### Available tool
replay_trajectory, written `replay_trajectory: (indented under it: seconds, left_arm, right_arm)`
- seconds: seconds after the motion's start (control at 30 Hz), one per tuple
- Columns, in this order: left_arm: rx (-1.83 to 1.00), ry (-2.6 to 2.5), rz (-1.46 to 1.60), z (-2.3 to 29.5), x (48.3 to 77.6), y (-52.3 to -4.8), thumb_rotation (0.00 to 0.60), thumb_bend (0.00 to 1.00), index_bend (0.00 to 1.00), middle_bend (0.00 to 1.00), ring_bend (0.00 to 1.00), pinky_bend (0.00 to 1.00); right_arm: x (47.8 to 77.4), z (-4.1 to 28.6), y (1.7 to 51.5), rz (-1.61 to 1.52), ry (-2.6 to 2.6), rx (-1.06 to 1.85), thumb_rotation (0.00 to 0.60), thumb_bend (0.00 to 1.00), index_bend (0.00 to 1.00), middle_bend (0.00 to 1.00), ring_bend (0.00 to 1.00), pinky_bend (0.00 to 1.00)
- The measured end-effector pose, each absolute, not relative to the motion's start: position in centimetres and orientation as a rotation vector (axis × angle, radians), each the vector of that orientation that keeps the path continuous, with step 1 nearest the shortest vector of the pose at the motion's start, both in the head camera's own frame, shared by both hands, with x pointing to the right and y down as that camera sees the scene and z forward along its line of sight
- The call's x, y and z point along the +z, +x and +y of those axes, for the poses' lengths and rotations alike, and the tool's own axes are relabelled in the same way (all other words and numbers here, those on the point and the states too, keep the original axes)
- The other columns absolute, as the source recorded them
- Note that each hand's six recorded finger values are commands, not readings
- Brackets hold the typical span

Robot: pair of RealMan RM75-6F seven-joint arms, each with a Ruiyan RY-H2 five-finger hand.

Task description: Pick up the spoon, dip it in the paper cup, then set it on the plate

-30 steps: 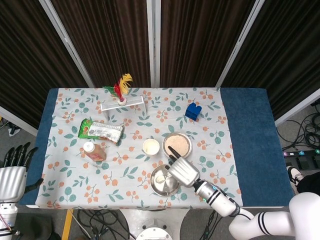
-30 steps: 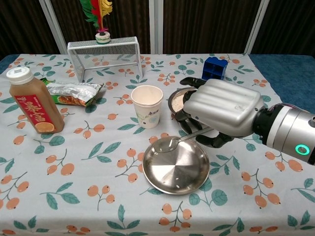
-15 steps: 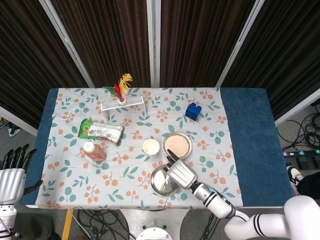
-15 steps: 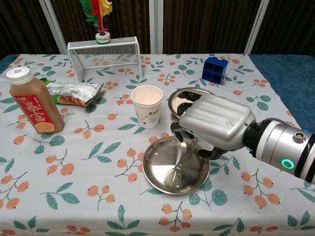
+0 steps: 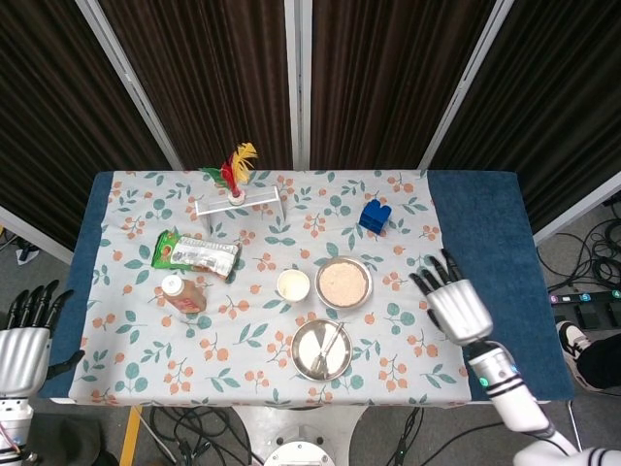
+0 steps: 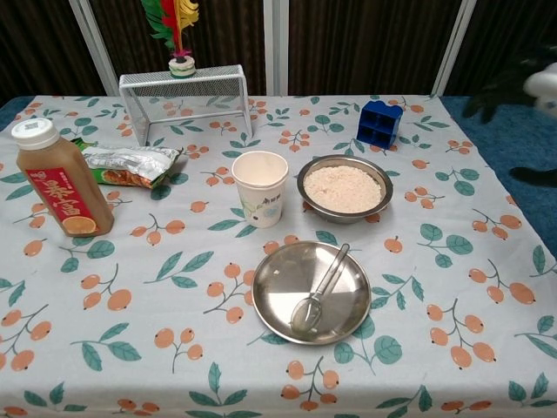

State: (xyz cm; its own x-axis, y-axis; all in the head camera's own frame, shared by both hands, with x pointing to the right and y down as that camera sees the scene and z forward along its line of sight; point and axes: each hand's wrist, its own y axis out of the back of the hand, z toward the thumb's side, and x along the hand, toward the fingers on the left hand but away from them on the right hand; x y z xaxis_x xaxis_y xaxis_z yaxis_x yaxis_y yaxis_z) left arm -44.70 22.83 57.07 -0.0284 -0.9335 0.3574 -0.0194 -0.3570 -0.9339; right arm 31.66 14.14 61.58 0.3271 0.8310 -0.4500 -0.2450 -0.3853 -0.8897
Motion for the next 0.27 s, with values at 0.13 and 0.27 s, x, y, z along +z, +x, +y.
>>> replay_trajectory:
  seconds: [0.13,0.27]
  left_arm:
    - [-1.488,-1.479,1.043,22.8,57.0,-44.2,0.6,0.03,0.19,0.14,0.07,0.07]
    - [-1.489,-1.488,1.041,22.9,57.2,-43.9,0.6,0.03,0.19,0.14,0.07,0.07]
  right_arm:
    - [59.8,15.2,36.5,-0.694,-1.579,1.388,0.6,0.22,0.0,0.07,0.0,0.0]
    - [57.7,17.3,41.0,-0.884,-1.607,1.459,0.6,0.22,0.0,0.07,0.0,0.0]
